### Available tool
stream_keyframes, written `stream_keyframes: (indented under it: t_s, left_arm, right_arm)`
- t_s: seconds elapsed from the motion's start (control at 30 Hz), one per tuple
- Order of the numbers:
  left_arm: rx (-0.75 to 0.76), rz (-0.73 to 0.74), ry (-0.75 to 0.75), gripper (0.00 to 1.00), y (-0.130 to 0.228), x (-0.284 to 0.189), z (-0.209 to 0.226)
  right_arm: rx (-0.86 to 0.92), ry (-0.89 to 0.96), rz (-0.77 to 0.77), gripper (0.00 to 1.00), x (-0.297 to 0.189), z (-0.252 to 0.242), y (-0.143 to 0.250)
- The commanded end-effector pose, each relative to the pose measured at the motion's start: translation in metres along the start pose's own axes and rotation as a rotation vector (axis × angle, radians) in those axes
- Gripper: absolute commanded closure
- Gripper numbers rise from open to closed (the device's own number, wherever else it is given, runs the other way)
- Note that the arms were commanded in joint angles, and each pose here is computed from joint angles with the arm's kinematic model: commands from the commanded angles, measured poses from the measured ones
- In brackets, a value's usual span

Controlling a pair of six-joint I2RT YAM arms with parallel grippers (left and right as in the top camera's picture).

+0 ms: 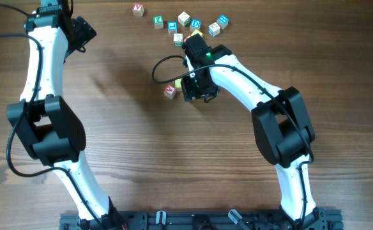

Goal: Form a circle
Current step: 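Lower the blue X block next to the S block and release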

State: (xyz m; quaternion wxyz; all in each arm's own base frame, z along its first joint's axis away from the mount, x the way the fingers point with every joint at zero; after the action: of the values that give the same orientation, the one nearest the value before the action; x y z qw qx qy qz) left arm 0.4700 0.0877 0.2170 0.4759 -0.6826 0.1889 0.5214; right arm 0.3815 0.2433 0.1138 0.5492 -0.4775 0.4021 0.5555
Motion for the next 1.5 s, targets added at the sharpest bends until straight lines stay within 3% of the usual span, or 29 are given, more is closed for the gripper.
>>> stream_keyframes:
  t_s: [0.0,0.13,0.27,0.33,0.97,1.23,1.47]
  left_arm:
    - [0.001,-0.016,-0.008,0.0,-0.0033,-0.0037,0.0014]
    - [0.001,-0.016,-0.008,0.0,-0.0033,-0.0037,0.0014]
    - [0.001,-0.016,-0.008,0.0,-0.0033,-0.0037,0.0014]
    - [0.001,-0.016,-0.008,0.0,-0.0033,-0.0037,0.0014]
    - [0.001,-0.016,-0.008,0.0,-0.0033,-0.0037,0.0014]
    - [0.001,-0.016,-0.008,0.0,-0.0033,-0.0037,0.0014]
    - [0.001,-0.016,-0.008,0.0,-0.0033,-0.0037,0.0014]
  right_arm:
    - [-0.005,-0.001,-0.005,0.37,-0.0015,0.001,0.0005]
    - [-0.005,0.012,-0.016,0.39,-0.0015,0.0002,-0.0006]
    - [-0.005,0.012,-0.016,0.59,-0.0015,0.0002,-0.0005]
    - [-0.003,0.011,-0.016,0.63,-0.0015,0.0003,-0.0006]
    - [0.0,-0.013,-0.038,0.63,-0.0014,0.0031,-0.0043]
    - [0.0,-0.013,-0.039,0.54,-0.0016,0.0031,-0.0044]
    - [0.0,-0.013,-0.039,0.55,-0.0016,0.0031,-0.0043]
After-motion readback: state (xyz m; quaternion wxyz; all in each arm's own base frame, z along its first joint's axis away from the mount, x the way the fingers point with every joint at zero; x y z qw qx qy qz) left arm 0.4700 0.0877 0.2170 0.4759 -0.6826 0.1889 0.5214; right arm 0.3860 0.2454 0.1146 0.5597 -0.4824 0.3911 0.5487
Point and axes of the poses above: each gripper's point midway between its finger pads, its own x axis out along the fingers, its own z axis along the line the jaws close on, y = z × x, the point moved 10 cm from there along -x, back along the fingers, and after that the axes turned 12 degrees about x, right-handed, at the moved point
